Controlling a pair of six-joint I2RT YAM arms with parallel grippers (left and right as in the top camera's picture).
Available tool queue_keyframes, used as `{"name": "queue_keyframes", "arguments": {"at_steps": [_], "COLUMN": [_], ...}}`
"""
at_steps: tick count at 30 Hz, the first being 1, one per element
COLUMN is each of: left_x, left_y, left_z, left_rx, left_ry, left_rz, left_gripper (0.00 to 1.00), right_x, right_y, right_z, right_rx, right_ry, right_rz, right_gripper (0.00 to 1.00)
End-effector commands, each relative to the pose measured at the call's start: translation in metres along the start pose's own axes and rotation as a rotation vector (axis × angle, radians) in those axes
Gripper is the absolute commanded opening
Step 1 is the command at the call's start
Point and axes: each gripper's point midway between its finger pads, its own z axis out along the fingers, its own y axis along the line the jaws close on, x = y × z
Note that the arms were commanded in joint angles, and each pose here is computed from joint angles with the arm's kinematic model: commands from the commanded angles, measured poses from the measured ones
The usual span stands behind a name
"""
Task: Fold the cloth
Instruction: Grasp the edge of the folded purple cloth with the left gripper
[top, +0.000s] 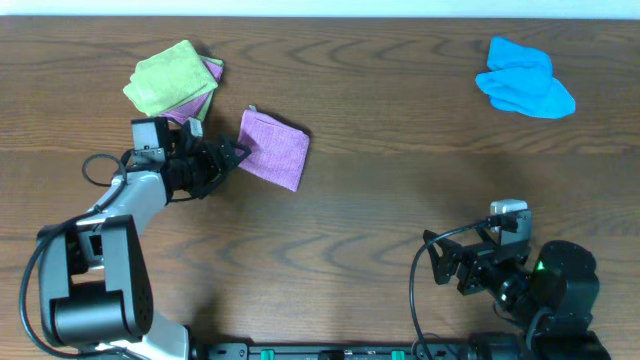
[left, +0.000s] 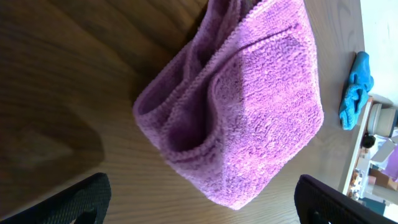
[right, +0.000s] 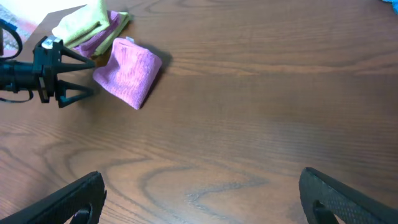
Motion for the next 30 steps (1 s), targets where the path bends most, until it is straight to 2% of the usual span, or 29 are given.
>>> {"name": "queue_keyframes", "arguments": {"at_steps": [1,13,23,25,26,27,28,30], "left_x": [0.006,0.004,0.006,0.006,0.005,0.004,0.003,-0.001], "left_y": [0.003,0.001,0.008,0.007,0.005,0.004,0.003,-0.003], "left_z": [0.008,0.021,0.045,0.05,0.052,0.054,0.055,0.056], "left_rx": [-0.031,-0.1,-0.068,-0.056,-0.045,-0.038,-0.034,-0.015], "left_ry": [0.008,-0.035,-0.015,-0.011,-0.013,-0.016,-0.02,-0.036], "left_rz": [-0.003,0.019,-0.059,-0.052,-0.042,-0.034,-0.027,-0.005], "left_gripper": [0.95,0.95,0.95,1.0,0.87,0.79,0.51,0.29], "right_x": [0.003,0.003,0.003,0.003,0.003,0.003,0.003,0.003], "right_y": [-0.001,-0.001,-0.001,-0.001,-0.001,-0.001,-0.001,-0.001], "right_z": [0.001,0.001,0.001,0.001,0.001,0.001,0.001,0.001], "right_rx": [0.0,0.0,0.0,0.0,0.0,0.0,0.0,0.0], "right_ry": [0.005,0.005,0.005,0.005,0.005,0.005,0.005,0.005], "right_rz": [0.022,0.022,0.022,0.022,0.022,0.022,0.022,0.022], "right_gripper": [0.99,0.99,0.99,0.99,0.99,0.99,0.99,0.99]}}
